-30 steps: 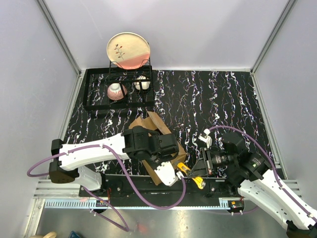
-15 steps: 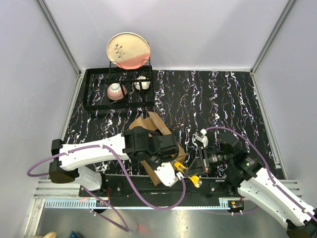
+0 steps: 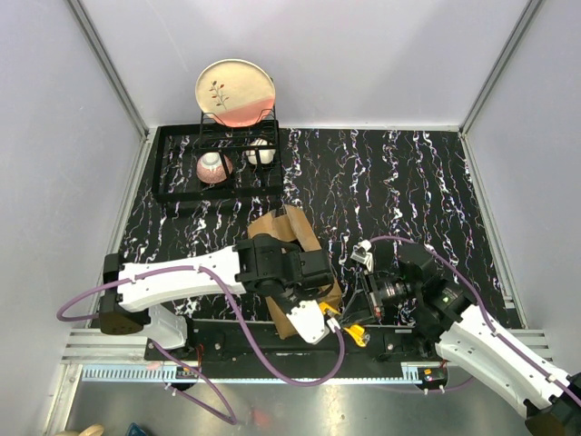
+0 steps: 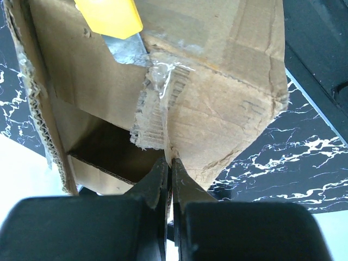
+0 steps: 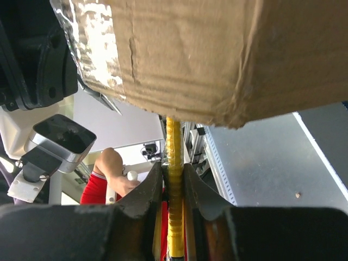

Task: Unpack the express box
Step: Cut the express box at the center of the board.

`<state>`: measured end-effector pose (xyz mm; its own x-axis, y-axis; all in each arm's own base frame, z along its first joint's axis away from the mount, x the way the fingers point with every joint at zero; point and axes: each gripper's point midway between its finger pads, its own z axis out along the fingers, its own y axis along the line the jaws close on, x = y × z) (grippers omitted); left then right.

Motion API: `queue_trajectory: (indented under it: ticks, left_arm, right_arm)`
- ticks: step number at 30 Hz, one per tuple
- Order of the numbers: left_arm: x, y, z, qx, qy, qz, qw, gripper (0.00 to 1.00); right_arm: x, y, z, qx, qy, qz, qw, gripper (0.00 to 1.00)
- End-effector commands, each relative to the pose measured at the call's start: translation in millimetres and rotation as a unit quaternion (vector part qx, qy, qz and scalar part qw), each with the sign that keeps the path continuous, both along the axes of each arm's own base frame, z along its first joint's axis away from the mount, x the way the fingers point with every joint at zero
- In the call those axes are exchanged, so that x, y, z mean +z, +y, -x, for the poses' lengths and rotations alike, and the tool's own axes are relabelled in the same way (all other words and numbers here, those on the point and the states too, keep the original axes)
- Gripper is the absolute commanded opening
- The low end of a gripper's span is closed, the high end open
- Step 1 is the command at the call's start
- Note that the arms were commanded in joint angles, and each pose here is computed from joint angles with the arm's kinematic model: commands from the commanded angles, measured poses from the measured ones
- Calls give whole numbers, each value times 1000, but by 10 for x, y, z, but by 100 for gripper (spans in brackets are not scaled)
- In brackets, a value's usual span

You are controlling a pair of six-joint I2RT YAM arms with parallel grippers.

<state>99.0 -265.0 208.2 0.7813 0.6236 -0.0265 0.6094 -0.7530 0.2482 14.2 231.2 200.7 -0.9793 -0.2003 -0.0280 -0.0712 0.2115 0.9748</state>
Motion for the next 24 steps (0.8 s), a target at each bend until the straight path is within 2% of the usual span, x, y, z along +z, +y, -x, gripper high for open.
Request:
queue_trajectory:
  ticks: [1, 8, 10, 15, 24]
  left_arm:
    - [207, -128, -116, 5, -37, 35, 999, 0]
    - [209, -144, -149, 9, -47, 31, 998, 0]
    - [220, -157, -163, 11, -51, 34, 998, 0]
    - [244, -185, -226, 24, -67, 39, 997, 0]
    - [331, -308, -351, 79, -95, 73, 990, 0]
  right_arm:
    - [202, -50, 165, 59, -1, -45, 997, 0]
    - [169, -113, 256, 89, 18, -27, 995, 0]
    - [130, -104, 226, 88, 1, -16, 996, 0]
    - [17, -114, 169, 70, -14, 27, 997, 0]
    - [107, -15, -36, 33, -46, 40, 998, 0]
